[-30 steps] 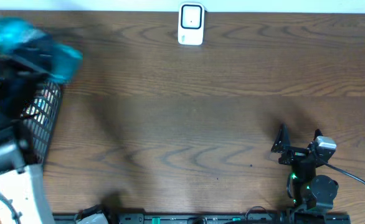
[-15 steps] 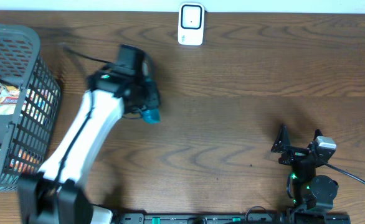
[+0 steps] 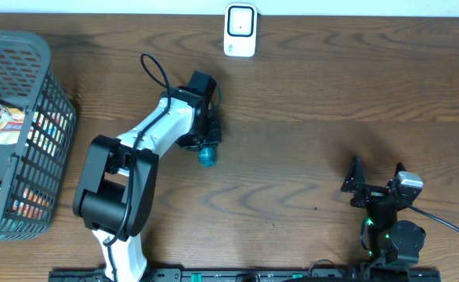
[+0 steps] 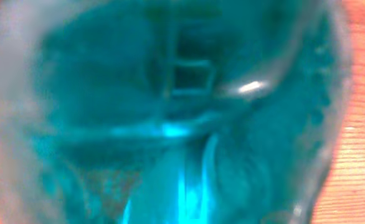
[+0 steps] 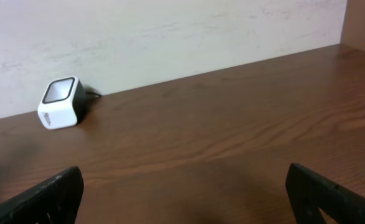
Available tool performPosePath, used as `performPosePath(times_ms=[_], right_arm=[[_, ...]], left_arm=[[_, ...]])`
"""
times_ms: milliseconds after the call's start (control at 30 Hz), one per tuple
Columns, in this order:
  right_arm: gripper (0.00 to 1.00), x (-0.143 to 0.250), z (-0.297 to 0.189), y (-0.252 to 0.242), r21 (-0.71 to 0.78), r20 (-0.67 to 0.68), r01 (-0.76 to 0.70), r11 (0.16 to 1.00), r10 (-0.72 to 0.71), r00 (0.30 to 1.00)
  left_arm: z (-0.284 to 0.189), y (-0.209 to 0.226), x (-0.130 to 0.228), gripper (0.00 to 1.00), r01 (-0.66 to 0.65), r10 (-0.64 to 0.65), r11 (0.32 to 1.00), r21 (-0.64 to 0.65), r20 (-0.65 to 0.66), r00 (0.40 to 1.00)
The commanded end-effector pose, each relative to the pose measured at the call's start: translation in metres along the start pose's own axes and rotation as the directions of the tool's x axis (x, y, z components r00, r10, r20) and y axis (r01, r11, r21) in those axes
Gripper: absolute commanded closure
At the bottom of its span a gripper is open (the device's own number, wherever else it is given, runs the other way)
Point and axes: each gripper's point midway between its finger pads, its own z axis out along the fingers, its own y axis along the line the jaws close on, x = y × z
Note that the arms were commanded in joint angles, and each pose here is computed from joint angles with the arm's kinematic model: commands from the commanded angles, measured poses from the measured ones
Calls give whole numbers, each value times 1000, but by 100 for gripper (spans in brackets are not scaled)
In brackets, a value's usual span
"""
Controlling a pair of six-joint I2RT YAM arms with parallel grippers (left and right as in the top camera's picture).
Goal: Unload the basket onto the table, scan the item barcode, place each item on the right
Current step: 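Lift the blue bottle out and set it on the table center, then reach into the basket and grasp the orange-white snack bag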
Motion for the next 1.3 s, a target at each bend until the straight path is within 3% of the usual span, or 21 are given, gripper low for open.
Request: performPosePath(times_ms=[0,100,300,567,633,833,900,967,1033,1100,1167,1267], right_arm=[[1,1,0,0,-1,-1,-10,1000,10,1000],[1,1,0,0,-1,-1,-10,1000,10,1000],[1,1,0,0,-1,-1,-10,1000,10,1000],[1,1,0,0,-1,-1,-10,1000,10,1000],[1,1,0,0,-1,-1,-10,1000,10,1000],[1,1,0,0,-1,-1,-10,1000,10,1000],[1,1,0,0,-1,-1,-10,1000,10,1000],[1,1,0,0,-1,-1,-10,1000,10,1000],[1,1,0,0,-1,-1,-10,1000,10,1000],[1,1,0,0,-1,-1,-10,1000,10,1000],[1,1,0,0,-1,-1,-10,1000,10,1000],[1,1,0,0,-1,-1,-10,1000,10,1000]], left_arm=[[-5,-10,0,84,-22,22,999,44,-1,1000],[-5,-10,1,62,-21,21,999,42,-5,1000],[-5,-5,0,36,-20,20,1000,15,4,1000],[-11,23,3,34,-10,11,992,-126,6,1000],[-19,26,2,27,-12,14,991,-136,19,1000],[-101,17,-28,1,-24,40,996,-80,213,976],[-138,12,-36,2,-30,42,999,-45,305,951],[-178,8,-41,2,-33,33,999,-7,402,915],[-237,10,-44,2,-34,15,999,24,540,842],[-300,26,-43,2,9,-23,1000,24,679,734],[-365,55,-37,2,95,-77,995,26,805,588],[-433,106,-21,2,252,-140,967,40,909,391]])
